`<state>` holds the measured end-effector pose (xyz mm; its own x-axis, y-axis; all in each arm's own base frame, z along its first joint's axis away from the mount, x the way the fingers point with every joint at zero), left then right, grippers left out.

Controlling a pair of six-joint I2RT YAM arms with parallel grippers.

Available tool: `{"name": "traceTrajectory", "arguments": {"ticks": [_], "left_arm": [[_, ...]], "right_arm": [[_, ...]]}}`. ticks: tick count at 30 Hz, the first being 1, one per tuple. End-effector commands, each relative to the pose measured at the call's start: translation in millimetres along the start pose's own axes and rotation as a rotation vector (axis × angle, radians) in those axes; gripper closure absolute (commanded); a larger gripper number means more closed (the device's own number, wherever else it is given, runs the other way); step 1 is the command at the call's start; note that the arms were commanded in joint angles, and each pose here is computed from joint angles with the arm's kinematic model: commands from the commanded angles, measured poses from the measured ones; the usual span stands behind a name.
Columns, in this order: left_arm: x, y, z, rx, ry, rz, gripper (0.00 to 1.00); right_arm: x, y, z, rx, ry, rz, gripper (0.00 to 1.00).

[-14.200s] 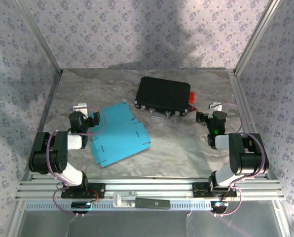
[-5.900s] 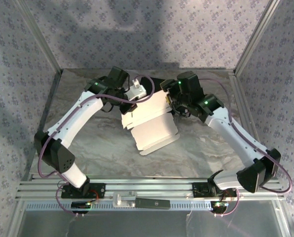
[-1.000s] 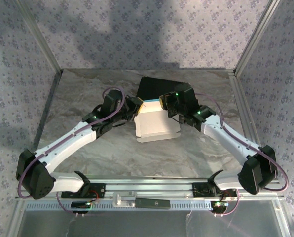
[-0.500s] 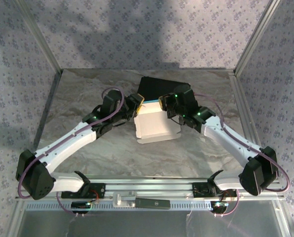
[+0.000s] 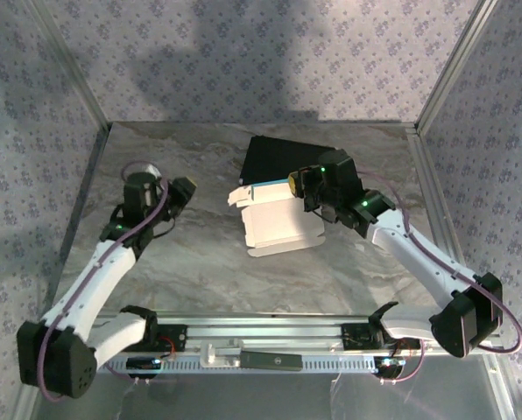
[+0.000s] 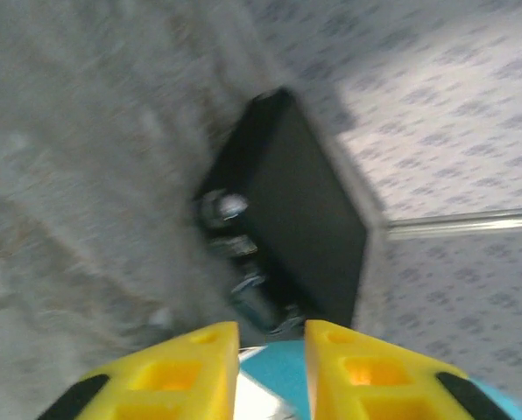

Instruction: Fold the paper box

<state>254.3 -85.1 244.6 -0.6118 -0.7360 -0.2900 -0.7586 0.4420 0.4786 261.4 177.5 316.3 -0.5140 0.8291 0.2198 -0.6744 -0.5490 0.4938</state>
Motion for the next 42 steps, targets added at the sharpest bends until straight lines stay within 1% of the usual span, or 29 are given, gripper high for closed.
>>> {"name": "traceTrajectory", "arguments": {"ticks": [1, 3, 6, 13, 17, 18, 22, 29, 33, 38, 42], "left_arm": [[7.8, -23.6, 9.9, 0.13, -0.129, 0.082, 0.8], [10.4, -35.7, 14.3, 0.177, -0.16, 0.104, 0.84], [14.4, -54.9, 22.3, 0.272, -0.154, 0.131, 0.84], [23.6, -96.4, 35.8, 0.456, -0.017, 0.162, 0.81], [29.6, -111.3, 44.8, 0.538, 0.072, 0.162, 0.8], [32.1, -114.4, 46.4, 0.54, 0.09, 0.169, 0.8], [42.2, -115.8, 34.0, 0.567, 0.053, 0.168, 0.79], [49.8, -117.2, 22.5, 0.592, 0.056, 0.182, 0.77], [53.7, -111.1, 20.8, 0.594, 0.045, 0.16, 0.77], [58.6, -108.7, 8.1, 0.63, 0.023, 0.163, 0.74], [70.6, -110.6, 8.6, 0.61, 0.001, 0.162, 0.69]], "right_arm": [[-0.2, 10.2, 5.5, -0.006, -0.062, 0.002, 1.0], [-0.8, 11.4, 5.9, -0.009, -0.081, -0.004, 1.0], [-1.1, 12.1, 7.3, -0.017, -0.115, -0.009, 1.0], [-3.2, 10.5, 11.2, -0.035, -0.182, -0.012, 1.0], [-5.9, 10.2, 15.0, -0.045, -0.21, -0.018, 1.0], [-7.3, 8.8, 15.3, -0.046, -0.218, -0.018, 1.0], [-9.7, 3.7, 14.9, -0.047, -0.246, -0.013, 1.0], [-15.3, 4.1, 19.2, -0.066, -0.277, -0.014, 1.0], [-18.4, 4.0, 19.7, -0.072, -0.291, -0.011, 1.0], [-21.1, 1.0, 15.1, -0.071, -0.315, -0.003, 1.0], [-21.8, -0.7, 13.4, -0.071, -0.324, 0.0, 1.0]]}}
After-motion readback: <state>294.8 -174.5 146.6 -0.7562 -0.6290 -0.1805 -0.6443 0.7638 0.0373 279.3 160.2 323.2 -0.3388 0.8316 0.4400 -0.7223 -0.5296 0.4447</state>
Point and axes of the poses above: each hand's point on the last joint's axis, 136 mm out from that joint toward the fingers, its own y axis back along the fingers, its own z axis along the line the jaws close on, x = y × z, the point moved 10 cm from there along y, back along the fingers, and after that the axes turned 3 degrees about y, right-handed, at the moved point
